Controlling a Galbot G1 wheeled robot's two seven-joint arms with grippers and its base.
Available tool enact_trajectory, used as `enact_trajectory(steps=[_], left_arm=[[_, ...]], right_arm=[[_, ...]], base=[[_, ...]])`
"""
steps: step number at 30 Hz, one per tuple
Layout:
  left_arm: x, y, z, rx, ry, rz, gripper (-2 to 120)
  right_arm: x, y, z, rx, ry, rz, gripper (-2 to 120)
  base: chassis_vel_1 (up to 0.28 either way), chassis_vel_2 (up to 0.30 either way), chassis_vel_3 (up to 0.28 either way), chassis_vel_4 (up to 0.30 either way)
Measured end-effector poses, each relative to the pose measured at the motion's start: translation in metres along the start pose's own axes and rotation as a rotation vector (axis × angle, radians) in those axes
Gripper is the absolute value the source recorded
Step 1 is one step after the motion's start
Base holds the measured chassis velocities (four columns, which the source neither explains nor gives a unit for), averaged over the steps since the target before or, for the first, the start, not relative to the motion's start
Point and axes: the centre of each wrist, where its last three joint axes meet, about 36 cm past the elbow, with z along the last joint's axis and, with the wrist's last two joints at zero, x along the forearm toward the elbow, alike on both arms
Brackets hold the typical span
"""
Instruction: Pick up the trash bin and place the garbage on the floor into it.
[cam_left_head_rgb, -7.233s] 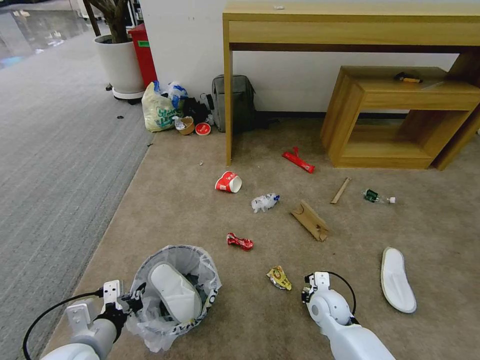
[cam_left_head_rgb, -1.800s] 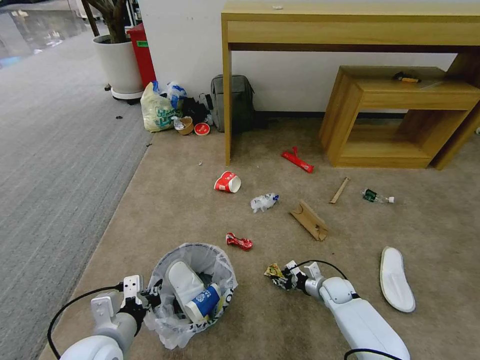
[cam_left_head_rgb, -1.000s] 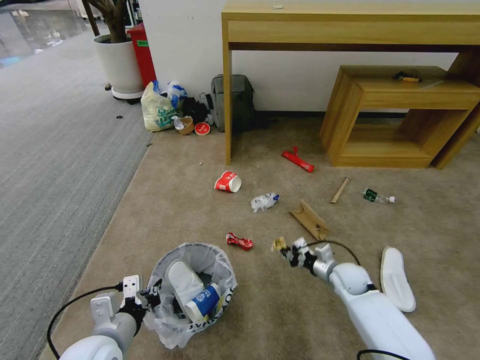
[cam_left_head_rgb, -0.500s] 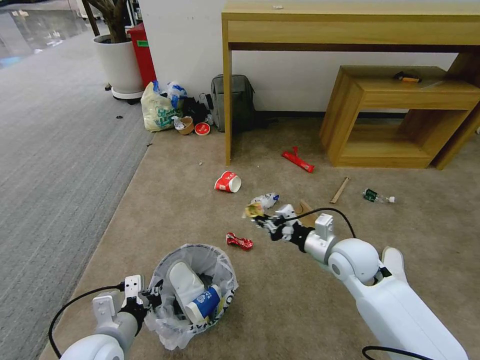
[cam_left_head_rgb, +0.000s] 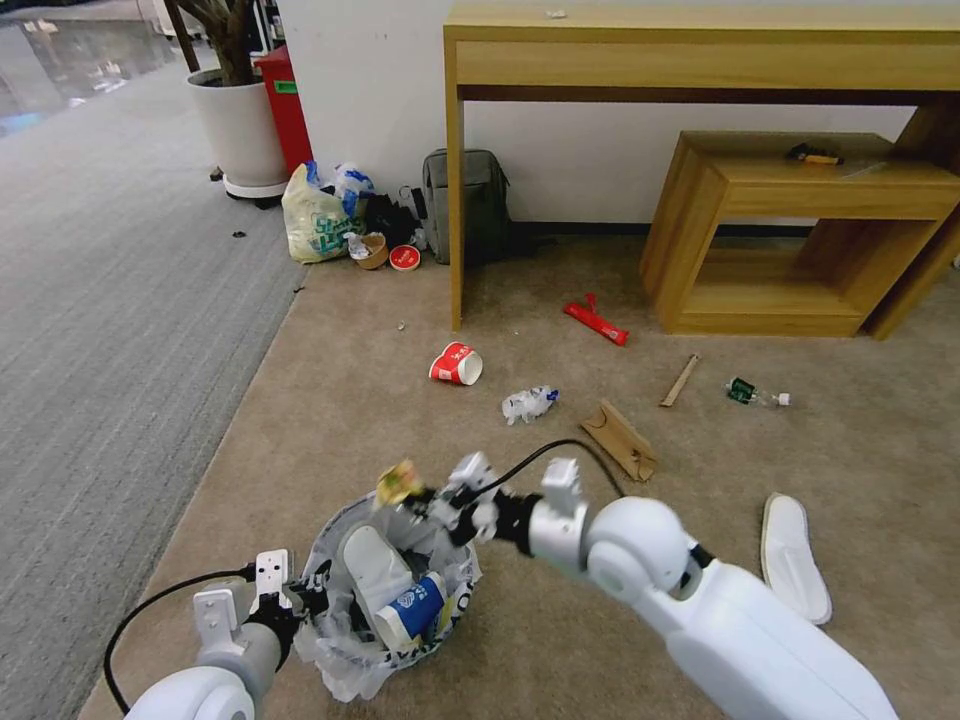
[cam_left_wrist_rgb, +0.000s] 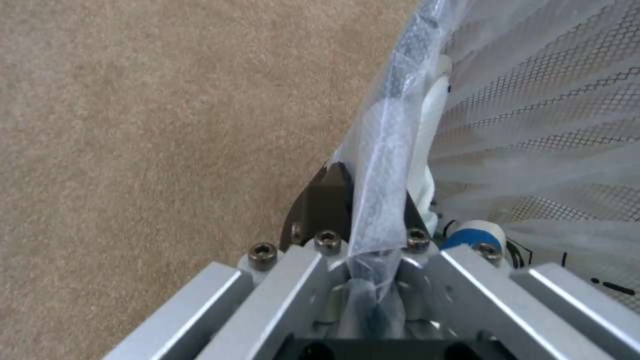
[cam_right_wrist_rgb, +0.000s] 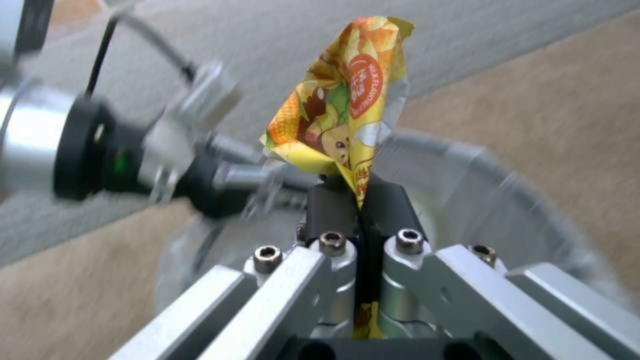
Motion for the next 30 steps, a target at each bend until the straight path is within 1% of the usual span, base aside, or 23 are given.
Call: enact_trajectory(steps=[2, 3, 6, 7, 10, 11, 14, 15, 18, 19, 20, 21, 22, 23, 24, 25, 26, 27, 29, 30], left_arm=[[0.0, 0.0, 0.0, 0.001, -0.001, -0.001, 0], [0.0, 0.0, 0.0, 0.001, -0.001, -0.001, 0], [-0.001, 0.0, 0.0, 0.004, -0.001, 0.0, 0], [-0.001, 0.0, 0.0, 0.004, -0.001, 0.0, 0], [-0.002, -0.001, 0.0, 0.005, -0.001, 0.003, 0], [-0.002, -0.001, 0.0, 0.005, -0.001, 0.003, 0], [-0.002, -0.001, 0.0, 0.003, -0.001, 0.003, 0], [-0.002, -0.001, 0.0, 0.003, -0.001, 0.003, 0], [-0.002, -0.001, 0.0, 0.003, -0.001, 0.004, 0], [-0.002, -0.001, 0.0, 0.003, -0.001, 0.004, 0], [-0.002, -0.001, 0.0, 0.003, -0.001, 0.004, 0], [-0.002, -0.001, -0.001, 0.003, -0.001, 0.005, 0], [-0.002, -0.001, -0.001, 0.003, -0.002, 0.005, 0], [-0.002, -0.001, -0.001, 0.003, -0.002, 0.005, 0], [-0.001, -0.002, -0.001, 0.003, -0.002, 0.006, 0], [-0.001, -0.001, -0.001, 0.003, -0.003, 0.006, 0], [-0.001, -0.001, -0.001, 0.003, -0.003, 0.006, 0], [-0.001, -0.001, -0.001, 0.003, -0.003, 0.006, 0], [0.0, 0.0, -0.001, 0.004, -0.003, 0.005, 0], [0.0, 0.0, -0.001, 0.004, -0.003, 0.005, 0]], right_arm=[[0.002, 0.005, 0.006, 0.001, 0.036, -0.008, 1], [0.002, 0.005, 0.006, 0.001, 0.036, -0.008, 1], [0.002, 0.011, 0.017, -0.005, 0.066, 0.005, 15], [0.002, 0.011, 0.017, -0.005, 0.066, 0.005, 15], [0.001, 0.013, 0.025, -0.003, 0.076, 0.023, 28], [0.001, 0.013, 0.025, -0.003, 0.076, 0.023, 28], [0.004, 0.011, 0.028, -0.003, 0.077, 0.033, 45], [0.004, 0.011, 0.028, -0.003, 0.077, 0.033, 45], [0.004, 0.011, 0.029, -0.005, 0.075, 0.037, 57], [0.004, 0.011, 0.029, -0.005, 0.075, 0.037, 57], [0.005, 0.011, 0.029, -0.006, 0.074, 0.038, 64], [0.005, 0.01, 0.029, -0.007, 0.074, 0.039, 67], [0.005, 0.009, 0.029, -0.008, 0.074, 0.041, 74], [0.005, 0.009, 0.029, -0.008, 0.074, 0.041, 74], [0.005, 0.009, 0.029, -0.008, 0.074, 0.042, 77], [0.005, 0.008, 0.029, -0.008, 0.072, 0.045, 84], [0.006, 0.007, 0.029, -0.009, 0.067, 0.049, 87], [0.006, 0.007, 0.029, -0.009, 0.067, 0.049, 87], [0.009, 0.004, 0.026, -0.009, 0.042, 0.068, 96], [0.009, 0.004, 0.026, -0.009, 0.042, 0.068, 96]], base=[[0.0, 0.0, 0.0, 0.0], [0.0, 0.0, 0.0, 0.0], [0.0, 0.0, 0.0, 0.0], [0.0, 0.0, 0.0, 0.0], [0.0, 0.0, 0.0, 0.0], [0.0, 0.0, 0.0, 0.0], [0.0, 0.0, 0.0, 0.0], [0.0, 0.0, 0.0, 0.0], [0.0, 0.0, 0.0, 0.0], [0.0, 0.0, 0.0, 0.0], [0.0, 0.0, 0.0, 0.0], [0.0, 0.0, 0.0, 0.0], [0.0, 0.0, 0.0, 0.0], [0.0, 0.0, 0.0, 0.0], [0.0, 0.0, 0.0, 0.0], [0.0, 0.0, 0.0, 0.0], [0.0, 0.0, 0.0, 0.0], [0.0, 0.0, 0.0, 0.0], [0.0, 0.0, 0.0, 0.0], [0.0, 0.0, 0.0, 0.0]])
